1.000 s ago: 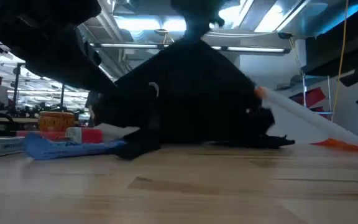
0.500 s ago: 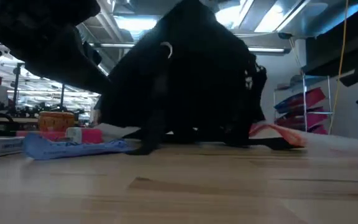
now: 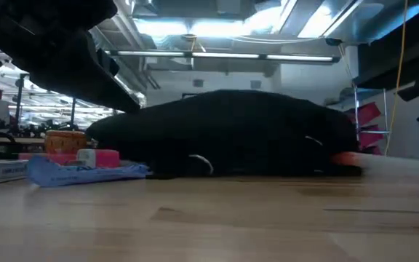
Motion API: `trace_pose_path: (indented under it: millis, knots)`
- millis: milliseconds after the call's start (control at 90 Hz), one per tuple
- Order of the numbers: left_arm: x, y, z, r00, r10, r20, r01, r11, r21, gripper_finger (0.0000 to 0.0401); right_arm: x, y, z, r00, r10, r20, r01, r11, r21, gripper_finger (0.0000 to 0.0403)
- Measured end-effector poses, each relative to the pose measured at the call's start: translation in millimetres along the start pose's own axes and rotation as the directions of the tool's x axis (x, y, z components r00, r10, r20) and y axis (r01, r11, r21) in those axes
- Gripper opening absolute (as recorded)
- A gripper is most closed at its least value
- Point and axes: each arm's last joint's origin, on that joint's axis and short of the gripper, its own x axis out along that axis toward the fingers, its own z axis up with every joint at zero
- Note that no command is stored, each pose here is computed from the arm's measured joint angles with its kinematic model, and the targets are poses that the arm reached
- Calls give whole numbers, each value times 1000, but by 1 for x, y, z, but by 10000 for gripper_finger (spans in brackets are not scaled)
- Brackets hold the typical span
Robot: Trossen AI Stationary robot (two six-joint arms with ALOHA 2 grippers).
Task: Unpack backpack
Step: Move the black backpack to the center of the table
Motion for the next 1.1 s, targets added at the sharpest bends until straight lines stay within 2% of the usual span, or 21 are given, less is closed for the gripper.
trace_pose_path:
  millis: [100, 178, 267, 444, 544, 622, 700, 867, 944, 1100]
  knots:
    - [0, 0, 0, 1000, 0, 0, 0, 1000, 0, 0, 18, 25, -18, 992, 6, -129, -18, 996, -86, 12]
    - [0, 0, 0, 1000, 0, 0, 0, 1000, 1, 0, 34, 55, -29, 983, 83, -165, -107, 985, -138, 31]
    - [0, 0, 0, 1000, 3, 1, -3, 1000, 5, 0, 46, 87, -47, 967, 123, -224, -181, 948, -262, 67]
    - [0, 0, 0, 1000, 3, 1, -3, 1000, 7, 0, 74, 142, -94, 945, 25, -328, -185, 864, -468, 191]
    - [0, 0, 0, 1000, 3, 1, -3, 1000, 8, 0, 90, 160, -119, 943, -53, -330, -141, 831, -538, 273]
    - [0, 0, 0, 1000, 3, 1, -3, 1000, 8, 0, 106, 170, -142, 929, -109, -355, -129, 800, -586, 315]
    - [0, 0, 0, 1000, 3, 1, -3, 1000, 8, 0, 124, 177, -169, 905, -148, -399, -146, 773, -618, 327]
    - [0, 0, 0, 1000, 3, 1, -3, 1000, 8, 0, 149, 179, -204, 892, -153, -426, -154, 783, -602, 328]
    - [0, 1, 0, 1000, 5, 1, -5, 1000, 9, 0, 162, 174, -219, 888, -193, -418, -123, 776, -619, 333]
    - [0, 1, 0, 1000, 5, 1, -5, 1000, 7, 0, 183, 159, -238, 870, -161, -466, -154, 809, -567, 339]
